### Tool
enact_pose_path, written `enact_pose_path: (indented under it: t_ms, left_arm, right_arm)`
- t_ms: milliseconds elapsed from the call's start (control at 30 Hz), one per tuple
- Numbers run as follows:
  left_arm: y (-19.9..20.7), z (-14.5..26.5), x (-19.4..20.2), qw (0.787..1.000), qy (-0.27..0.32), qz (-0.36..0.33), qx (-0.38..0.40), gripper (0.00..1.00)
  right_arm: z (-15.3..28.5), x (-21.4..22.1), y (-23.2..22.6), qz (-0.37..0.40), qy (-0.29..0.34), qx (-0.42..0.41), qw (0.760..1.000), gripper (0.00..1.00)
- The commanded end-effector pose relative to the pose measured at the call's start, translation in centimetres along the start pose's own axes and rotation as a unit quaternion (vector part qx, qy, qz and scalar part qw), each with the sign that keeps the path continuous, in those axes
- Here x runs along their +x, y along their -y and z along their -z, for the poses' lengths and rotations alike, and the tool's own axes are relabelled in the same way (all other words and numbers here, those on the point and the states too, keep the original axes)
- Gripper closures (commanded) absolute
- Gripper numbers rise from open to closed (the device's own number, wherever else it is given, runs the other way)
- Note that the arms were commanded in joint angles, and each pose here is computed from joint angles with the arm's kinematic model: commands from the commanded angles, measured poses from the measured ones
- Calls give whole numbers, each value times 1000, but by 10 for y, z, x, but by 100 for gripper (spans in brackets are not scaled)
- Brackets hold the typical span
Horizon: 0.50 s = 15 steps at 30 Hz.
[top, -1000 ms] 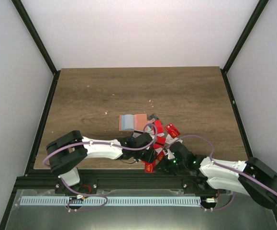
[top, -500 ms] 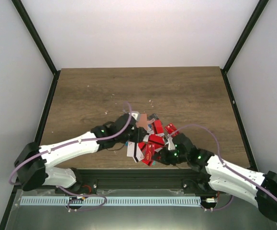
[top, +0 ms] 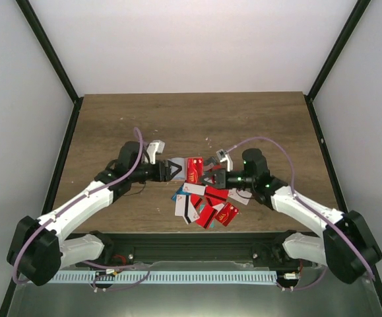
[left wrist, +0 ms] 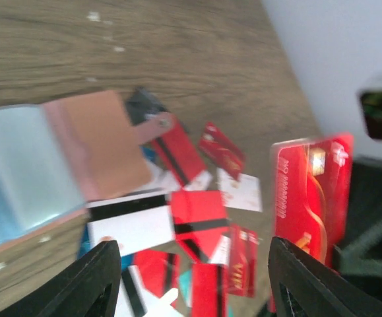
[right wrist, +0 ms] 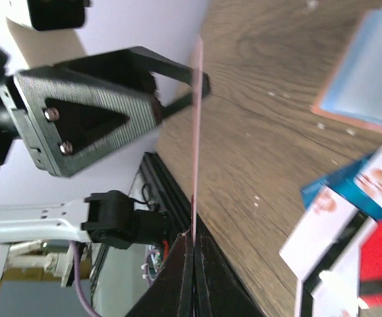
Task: Put the credit cards into the card holder
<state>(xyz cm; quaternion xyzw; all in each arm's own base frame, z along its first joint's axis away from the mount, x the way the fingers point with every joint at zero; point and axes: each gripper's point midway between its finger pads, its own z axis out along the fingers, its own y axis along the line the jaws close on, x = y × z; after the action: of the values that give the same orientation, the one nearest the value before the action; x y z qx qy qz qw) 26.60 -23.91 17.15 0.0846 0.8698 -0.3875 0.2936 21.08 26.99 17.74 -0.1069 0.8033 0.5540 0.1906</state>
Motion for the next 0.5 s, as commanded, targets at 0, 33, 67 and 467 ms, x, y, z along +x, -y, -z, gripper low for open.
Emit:
enact_pose_path:
  t_ms: [0,33,67,467]
  left_arm:
    - [58,12,-4,985,-5,-71,155,37]
    - [61,12,-4,984,-5,-74,161,38]
    - [63,12,-3,982,-7,-75,170,39]
    - [90,20,-9,966,2,-74,249,96]
  right_arm:
    - [2,-25,-53,107,-9,-111,988,99]
    - [2,-26,-58,113,-14,-124,986,99]
    - [2,-27,-62,120,-16,-133,984,99]
    - [6,-28,-78,151,-20,-164,975,99]
